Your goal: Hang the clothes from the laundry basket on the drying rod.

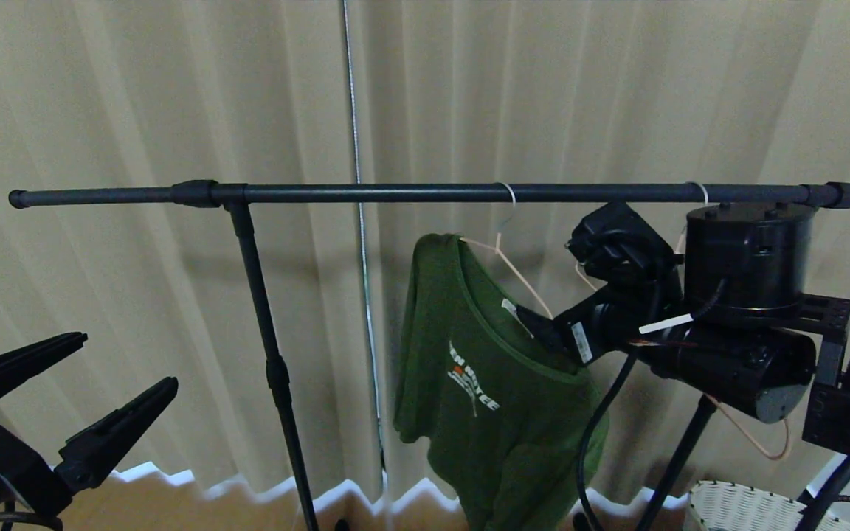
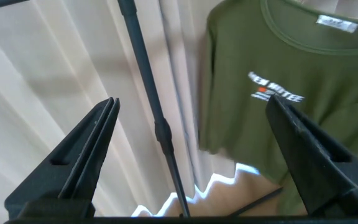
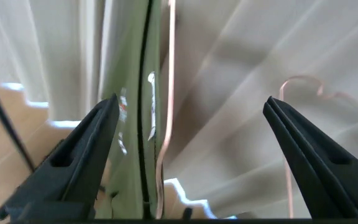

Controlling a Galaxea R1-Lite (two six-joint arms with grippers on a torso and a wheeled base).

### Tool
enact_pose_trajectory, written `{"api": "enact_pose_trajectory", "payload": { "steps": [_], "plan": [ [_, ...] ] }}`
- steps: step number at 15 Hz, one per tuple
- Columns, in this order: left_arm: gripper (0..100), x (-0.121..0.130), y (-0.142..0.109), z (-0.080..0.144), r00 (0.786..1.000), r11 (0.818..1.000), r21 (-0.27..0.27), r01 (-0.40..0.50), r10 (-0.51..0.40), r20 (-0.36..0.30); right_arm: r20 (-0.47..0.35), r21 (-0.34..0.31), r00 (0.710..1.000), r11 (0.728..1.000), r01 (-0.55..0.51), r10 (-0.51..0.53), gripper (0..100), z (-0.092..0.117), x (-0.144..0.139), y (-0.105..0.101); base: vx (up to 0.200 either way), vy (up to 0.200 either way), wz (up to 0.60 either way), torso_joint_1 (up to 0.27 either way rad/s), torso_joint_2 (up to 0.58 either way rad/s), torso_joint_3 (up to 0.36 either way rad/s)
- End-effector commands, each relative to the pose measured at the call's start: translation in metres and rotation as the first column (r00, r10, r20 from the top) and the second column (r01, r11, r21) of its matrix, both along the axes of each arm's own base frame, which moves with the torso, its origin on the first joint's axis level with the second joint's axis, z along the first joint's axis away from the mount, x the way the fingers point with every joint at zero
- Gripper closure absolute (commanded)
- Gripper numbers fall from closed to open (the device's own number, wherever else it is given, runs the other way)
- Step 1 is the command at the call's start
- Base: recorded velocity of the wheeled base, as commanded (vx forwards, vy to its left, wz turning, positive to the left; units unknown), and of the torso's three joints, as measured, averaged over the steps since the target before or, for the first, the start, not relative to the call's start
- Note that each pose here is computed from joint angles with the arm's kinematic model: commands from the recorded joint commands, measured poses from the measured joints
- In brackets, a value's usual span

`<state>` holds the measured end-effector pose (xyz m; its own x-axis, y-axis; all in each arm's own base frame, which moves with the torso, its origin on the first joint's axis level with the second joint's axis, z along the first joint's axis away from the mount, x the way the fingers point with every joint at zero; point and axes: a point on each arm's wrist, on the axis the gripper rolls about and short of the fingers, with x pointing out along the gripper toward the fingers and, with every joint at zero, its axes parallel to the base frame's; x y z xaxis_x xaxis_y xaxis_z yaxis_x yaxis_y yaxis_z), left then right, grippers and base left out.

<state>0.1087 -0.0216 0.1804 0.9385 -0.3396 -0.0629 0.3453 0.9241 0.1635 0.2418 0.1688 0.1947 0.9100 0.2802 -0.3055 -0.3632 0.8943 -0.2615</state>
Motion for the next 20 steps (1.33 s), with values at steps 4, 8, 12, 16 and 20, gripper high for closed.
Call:
{"api": "enact_pose_trajectory", "payload": {
  "steps": [4,8,12,16,20],
  "plan": [
    [0,0.009,-0.002,-0.009,0.998,1.000,0.023,0.002,0.000,-0.061,0.024,0.035,0.997,0.996,0.076,-0.077,0,0.007,-0.058,-0.059,0.000,0.000,0.00,0.000,0.00,0.000],
    [0,0.009,-0.001,-0.011,0.998,0.999,0.033,0.000,0.002,-0.067,0.003,0.017,0.987,0.987,0.160,-0.160,0,-0.012,-0.087,-0.094,0.000,0.000,0.00,0.000,0.00,0.000],
    [0,0.008,-0.001,-0.016,0.996,0.999,0.036,0.001,0.002,-0.085,-0.031,0.008,0.977,0.978,0.210,-0.210,0,-0.033,-0.105,-0.115,0.000,0.000,0.00,0.000,0.00,0.000],
    [0,0.008,-0.001,-0.018,0.995,0.999,0.034,-0.001,0.004,-0.097,-0.044,0.024,0.988,0.989,0.147,-0.146,0,-0.045,-0.126,-0.123,0.000,0.000,0.00,0.000,0.00,0.000],
    [0,0.009,0.002,-0.019,0.995,0.999,0.037,-0.026,0.030,-0.099,0.000,0.055,0.993,0.992,0.117,-0.118,0,-0.041,-0.136,-0.127,0.000,0.000,0.00,0.000,0.00,0.000]
  ]
}}
